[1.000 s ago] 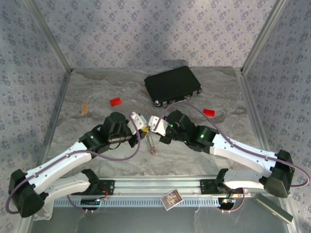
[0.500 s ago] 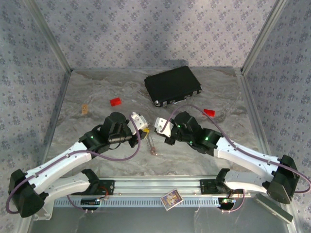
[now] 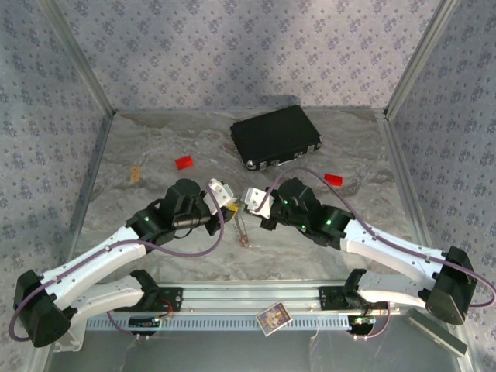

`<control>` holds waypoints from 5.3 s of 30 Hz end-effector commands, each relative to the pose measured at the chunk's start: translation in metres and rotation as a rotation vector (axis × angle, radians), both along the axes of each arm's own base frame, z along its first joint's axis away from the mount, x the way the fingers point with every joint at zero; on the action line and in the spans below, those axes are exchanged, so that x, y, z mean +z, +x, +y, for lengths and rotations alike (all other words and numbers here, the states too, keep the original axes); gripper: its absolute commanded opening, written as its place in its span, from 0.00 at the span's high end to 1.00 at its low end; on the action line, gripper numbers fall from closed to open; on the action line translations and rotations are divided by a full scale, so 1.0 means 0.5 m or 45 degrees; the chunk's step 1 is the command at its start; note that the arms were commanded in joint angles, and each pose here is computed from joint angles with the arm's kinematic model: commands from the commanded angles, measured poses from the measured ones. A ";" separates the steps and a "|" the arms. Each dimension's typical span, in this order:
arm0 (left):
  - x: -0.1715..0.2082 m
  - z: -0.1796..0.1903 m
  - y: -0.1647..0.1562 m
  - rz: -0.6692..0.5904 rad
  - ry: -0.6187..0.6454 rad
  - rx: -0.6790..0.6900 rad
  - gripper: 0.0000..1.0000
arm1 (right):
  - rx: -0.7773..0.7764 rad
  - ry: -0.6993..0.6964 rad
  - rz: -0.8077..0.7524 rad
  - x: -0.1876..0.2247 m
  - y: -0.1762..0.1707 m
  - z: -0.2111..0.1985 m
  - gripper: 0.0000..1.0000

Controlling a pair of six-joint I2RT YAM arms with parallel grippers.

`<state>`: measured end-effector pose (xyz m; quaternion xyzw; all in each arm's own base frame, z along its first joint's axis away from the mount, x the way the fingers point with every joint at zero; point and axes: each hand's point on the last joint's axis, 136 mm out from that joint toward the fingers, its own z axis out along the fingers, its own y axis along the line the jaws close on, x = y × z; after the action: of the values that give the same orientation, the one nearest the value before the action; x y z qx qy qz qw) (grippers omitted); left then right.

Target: Put the keys on the keyring

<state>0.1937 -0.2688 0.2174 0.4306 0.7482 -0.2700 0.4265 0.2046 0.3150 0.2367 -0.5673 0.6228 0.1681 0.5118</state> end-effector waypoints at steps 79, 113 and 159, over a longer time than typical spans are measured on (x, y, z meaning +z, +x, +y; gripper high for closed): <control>0.063 -0.032 -0.038 -0.509 -0.193 -0.297 1.00 | 0.129 0.207 0.225 0.019 -0.053 -0.058 0.75; 0.059 -0.048 -0.049 -0.477 -0.229 -0.358 1.00 | 0.126 0.043 0.107 -0.004 -0.041 -0.034 0.79; 0.060 -0.061 -0.064 -0.527 -0.233 -0.462 1.00 | 0.320 0.201 0.337 0.028 -0.075 -0.034 0.80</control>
<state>0.1686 -0.2943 0.2313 0.5505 0.5631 -0.3021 0.5372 0.1666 0.2945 0.2356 -0.5764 0.6016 0.3403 0.4359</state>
